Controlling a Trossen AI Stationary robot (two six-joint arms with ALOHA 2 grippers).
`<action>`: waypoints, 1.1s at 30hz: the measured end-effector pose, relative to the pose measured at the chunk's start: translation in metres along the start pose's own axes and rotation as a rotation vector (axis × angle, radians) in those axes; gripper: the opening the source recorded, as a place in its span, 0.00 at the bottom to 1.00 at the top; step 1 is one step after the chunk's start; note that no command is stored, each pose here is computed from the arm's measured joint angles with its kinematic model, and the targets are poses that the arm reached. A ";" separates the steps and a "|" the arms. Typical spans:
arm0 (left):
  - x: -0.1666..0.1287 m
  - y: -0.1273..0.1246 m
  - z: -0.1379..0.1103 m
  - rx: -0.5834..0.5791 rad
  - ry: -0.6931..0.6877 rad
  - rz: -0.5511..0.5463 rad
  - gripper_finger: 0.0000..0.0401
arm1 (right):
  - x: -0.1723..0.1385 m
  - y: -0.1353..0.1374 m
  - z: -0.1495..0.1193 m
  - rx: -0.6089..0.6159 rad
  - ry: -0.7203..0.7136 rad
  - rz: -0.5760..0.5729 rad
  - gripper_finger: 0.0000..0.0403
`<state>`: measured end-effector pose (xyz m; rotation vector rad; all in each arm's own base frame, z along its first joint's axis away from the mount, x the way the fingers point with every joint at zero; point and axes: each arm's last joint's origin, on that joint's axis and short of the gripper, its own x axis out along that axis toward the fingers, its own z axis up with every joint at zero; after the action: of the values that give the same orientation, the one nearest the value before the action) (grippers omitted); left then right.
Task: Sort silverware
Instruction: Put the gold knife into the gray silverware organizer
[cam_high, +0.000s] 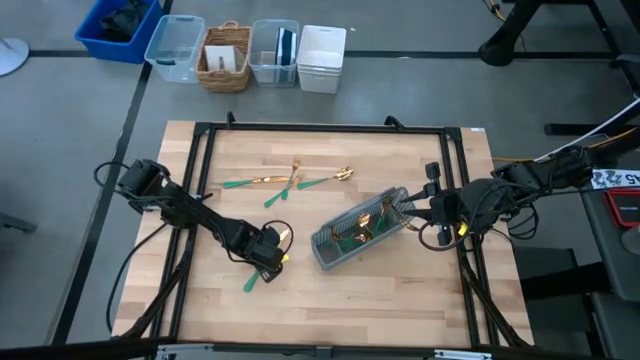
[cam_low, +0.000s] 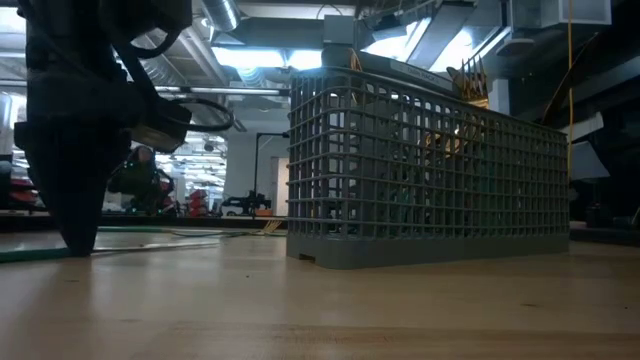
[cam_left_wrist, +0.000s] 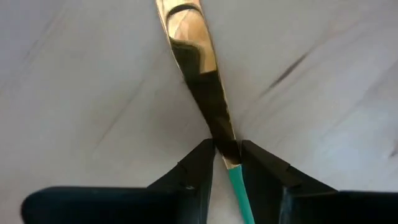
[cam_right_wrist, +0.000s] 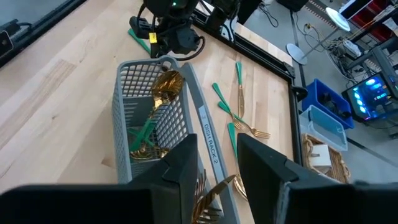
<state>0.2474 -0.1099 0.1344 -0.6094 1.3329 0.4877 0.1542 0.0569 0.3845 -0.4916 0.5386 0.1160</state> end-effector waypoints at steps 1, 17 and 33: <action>0.000 0.001 0.000 -0.004 0.006 0.013 0.18 | 0.000 0.000 -0.001 -0.005 0.009 -0.014 0.29; 0.001 0.008 -0.003 0.048 0.035 0.074 0.12 | -0.012 -0.063 -0.022 0.078 0.123 -0.459 0.29; 0.001 0.005 -0.002 0.041 0.005 0.051 0.09 | 0.026 -0.124 -0.059 0.295 0.132 -0.230 0.29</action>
<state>0.2429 -0.1071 0.1321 -0.5441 1.3631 0.4994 0.1775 -0.0804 0.3786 -0.2713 0.6123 -0.2153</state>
